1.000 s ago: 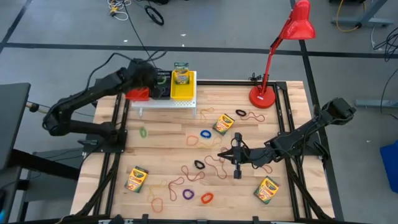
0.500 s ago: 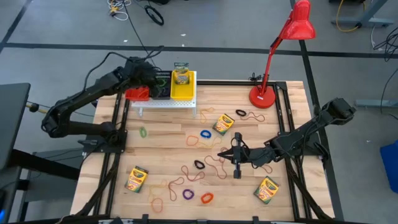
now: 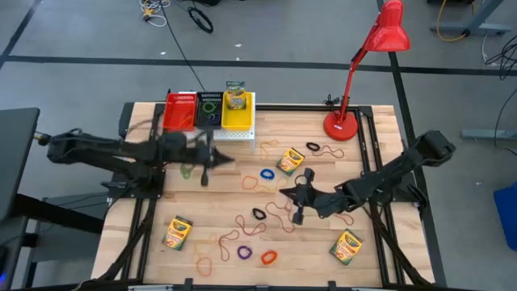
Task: Pick & Place Office Desk Supplies
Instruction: Put the orange rubber band into the red bin on the shelf
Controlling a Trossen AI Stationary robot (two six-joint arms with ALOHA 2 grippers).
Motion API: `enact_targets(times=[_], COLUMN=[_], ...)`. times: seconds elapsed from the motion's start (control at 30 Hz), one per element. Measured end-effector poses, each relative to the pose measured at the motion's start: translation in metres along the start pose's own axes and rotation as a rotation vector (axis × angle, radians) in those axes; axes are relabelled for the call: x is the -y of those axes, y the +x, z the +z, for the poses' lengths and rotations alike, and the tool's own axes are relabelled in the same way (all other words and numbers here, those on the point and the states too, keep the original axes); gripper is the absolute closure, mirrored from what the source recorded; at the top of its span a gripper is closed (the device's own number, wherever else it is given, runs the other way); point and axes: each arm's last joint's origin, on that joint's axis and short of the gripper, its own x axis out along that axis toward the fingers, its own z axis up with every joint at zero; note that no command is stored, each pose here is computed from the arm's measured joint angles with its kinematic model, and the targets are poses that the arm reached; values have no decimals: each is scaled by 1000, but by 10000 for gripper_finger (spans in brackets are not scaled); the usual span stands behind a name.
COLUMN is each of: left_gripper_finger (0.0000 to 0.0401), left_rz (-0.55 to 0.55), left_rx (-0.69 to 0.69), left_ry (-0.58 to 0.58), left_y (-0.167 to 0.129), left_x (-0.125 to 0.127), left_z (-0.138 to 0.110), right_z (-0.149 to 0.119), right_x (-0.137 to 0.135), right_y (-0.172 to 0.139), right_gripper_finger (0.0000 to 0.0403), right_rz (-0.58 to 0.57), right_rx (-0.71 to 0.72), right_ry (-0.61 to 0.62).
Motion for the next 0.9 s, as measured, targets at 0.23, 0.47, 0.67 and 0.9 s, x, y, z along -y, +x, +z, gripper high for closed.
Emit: enact_targets(times=[0.23,0.47,0.67,0.9], left_gripper_finger=[371,355,318,273], left_rz=[-91,26,97,125], left_rx=[19,-193,-451,-696], left_ry=[-179,-248,-269,-209], left_y=[20,56,88,120], left_x=[41,67,75,82], left_z=[-30,-55,-58,-62], right_z=[-18,-37,-69,-84], right_x=[-7,-21,-3,16], right_y=[20,24,14,-4], right_gripper_finger=[398,399,401,401], right_rz=[-25,-37,-70,-91], right_rx=[-34,-55,-116,-90], right_ry=[81,38,23,83])
